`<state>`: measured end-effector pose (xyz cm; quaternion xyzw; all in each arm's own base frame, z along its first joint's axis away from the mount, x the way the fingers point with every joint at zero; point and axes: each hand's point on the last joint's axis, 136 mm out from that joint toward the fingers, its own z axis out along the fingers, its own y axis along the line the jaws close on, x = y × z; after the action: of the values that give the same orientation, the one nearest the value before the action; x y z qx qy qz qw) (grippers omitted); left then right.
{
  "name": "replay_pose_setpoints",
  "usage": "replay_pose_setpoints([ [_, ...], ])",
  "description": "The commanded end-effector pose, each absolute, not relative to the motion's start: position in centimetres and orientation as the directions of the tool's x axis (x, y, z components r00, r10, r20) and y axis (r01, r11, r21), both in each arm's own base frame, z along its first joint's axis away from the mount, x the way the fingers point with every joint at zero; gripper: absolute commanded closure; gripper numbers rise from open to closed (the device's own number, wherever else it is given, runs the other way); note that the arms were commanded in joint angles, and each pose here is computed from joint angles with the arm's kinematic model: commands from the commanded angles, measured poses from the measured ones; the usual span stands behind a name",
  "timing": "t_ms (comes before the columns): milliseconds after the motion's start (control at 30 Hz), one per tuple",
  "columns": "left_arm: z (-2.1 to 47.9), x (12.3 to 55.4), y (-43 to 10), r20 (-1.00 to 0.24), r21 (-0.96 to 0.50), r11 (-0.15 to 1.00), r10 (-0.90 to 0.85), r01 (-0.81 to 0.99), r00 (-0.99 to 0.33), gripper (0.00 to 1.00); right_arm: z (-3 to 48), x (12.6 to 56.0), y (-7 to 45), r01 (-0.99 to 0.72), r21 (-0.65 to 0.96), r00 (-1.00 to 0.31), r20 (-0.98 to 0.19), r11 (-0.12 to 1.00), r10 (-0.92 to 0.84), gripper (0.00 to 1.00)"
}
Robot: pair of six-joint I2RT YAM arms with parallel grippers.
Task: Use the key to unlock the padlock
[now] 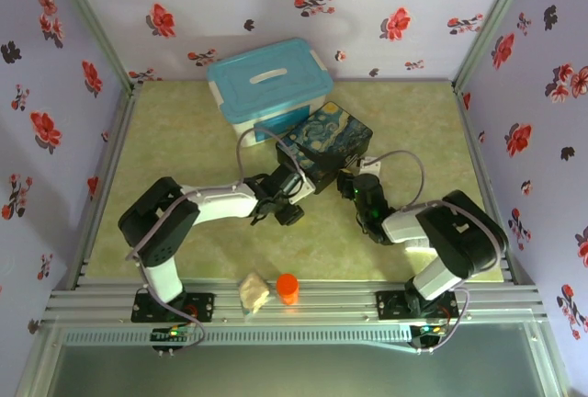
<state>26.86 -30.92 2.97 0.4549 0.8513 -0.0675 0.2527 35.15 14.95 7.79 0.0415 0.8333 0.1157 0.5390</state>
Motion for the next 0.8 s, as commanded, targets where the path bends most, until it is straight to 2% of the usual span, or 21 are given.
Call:
replay_pose_setpoints([
  [0,7.6,27.7,-31.7,-0.603,0.069,0.641,0.638,0.765,-0.480,0.39,8.9,35.2,12.7,0.047,0.250,-0.445,-0.862,0.967,0.244,0.42],
  [167,15.1,29.0,-32.6,-0.751,0.010,0.710,0.470,0.704,-0.464,0.27,10.6,36.6,10.4,0.117,0.310,-0.505,-0.800,0.944,0.325,0.31],
  [300,18.6,30.0,-33.4,-0.794,-0.009,0.727,0.412,0.687,-0.446,0.22,11.4,38.5,8.7,0.127,0.431,-0.540,-0.726,0.893,0.427,0.34],
  [400,18.9,30.9,-34.1,-0.792,0.016,0.730,0.426,0.683,-0.436,0.22,12.4,40.0,7.7,0.099,0.514,-0.520,-0.704,0.852,0.484,0.38],
  [500,18.1,32.0,-35.0,-0.774,0.065,0.723,0.471,0.688,-0.423,0.21,13.5,41.9,5.8,0.121,0.528,-0.461,-0.720,0.840,0.519,0.36],
  [600,16.9,33.0,-35.8,-0.741,0.131,0.707,0.536,0.695,-0.405,0.21,14.0,44.7,5.2,0.141,0.529,-0.476,-0.705,0.837,0.526,0.31],
  [767,15.9,34.1,-37.1,-0.729,0.159,0.693,0.563,0.703,-0.390,0.20,13.2,49.7,5.6,0.104,0.550,-0.525,-0.677,0.829,0.515,0.32],
])
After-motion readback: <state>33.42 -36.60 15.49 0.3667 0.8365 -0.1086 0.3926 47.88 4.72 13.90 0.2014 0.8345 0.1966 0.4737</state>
